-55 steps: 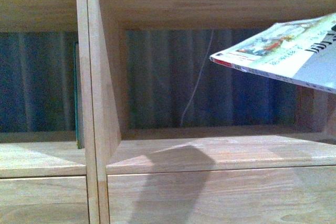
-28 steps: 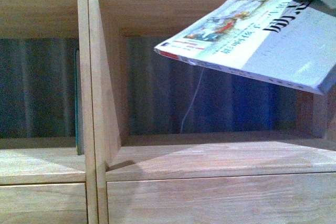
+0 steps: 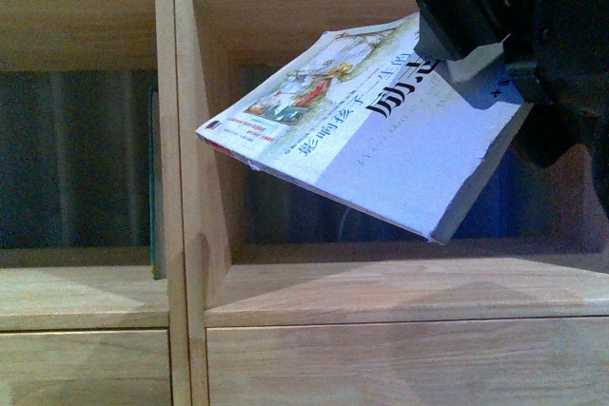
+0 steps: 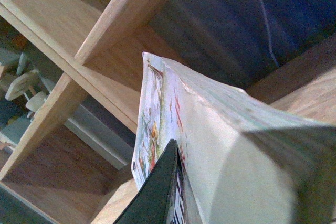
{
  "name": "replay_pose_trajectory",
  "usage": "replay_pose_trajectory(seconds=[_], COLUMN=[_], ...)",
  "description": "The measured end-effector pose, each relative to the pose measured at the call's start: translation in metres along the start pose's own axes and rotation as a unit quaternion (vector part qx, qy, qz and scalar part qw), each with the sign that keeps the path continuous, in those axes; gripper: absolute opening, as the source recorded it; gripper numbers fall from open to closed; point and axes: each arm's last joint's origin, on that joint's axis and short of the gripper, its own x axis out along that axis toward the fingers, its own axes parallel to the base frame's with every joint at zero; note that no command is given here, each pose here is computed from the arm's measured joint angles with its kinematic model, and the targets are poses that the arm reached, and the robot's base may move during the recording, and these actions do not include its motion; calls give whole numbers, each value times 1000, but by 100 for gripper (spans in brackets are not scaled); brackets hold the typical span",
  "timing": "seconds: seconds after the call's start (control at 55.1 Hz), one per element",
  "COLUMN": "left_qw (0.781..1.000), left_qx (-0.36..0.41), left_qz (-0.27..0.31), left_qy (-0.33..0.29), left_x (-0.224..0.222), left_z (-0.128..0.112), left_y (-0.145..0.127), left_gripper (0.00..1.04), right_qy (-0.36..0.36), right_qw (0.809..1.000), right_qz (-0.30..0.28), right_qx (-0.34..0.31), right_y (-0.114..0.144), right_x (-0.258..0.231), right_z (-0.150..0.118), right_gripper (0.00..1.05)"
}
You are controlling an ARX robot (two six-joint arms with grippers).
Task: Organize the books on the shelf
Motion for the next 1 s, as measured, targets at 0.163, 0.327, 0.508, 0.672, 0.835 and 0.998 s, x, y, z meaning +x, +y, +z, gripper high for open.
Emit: replay_pose_trajectory(seconds=[0.163,0.327,0.508,0.672,0.835,0.998], left_qw=[999,993,970,951,933,922], left_qx=[-30,-88,-182,-227,-243,-245], left_qz=[-18,-71,-153,-212,-263,-293], left_qy=[2,21,43,6,-37,-59], left_x=[31,51,68,75,74,70], left_z=[28,45,52,63,76,83], left_y=[0,-6,-18,-28,-34,-34], left_gripper=[97,97,97,97,97,97], right_qy=[4,10,13,16,20,21], right_qw=[1000,999,998,997,996,997], right_qz=[10,32,52,64,63,44], right_qx=[1,10,33,48,53,68], right_y=[4,12,21,26,22,9], right_x=[9,17,27,32,36,44], right_z=[-3,-1,2,4,6,9], right_gripper=[16,16,16,16,16,16])
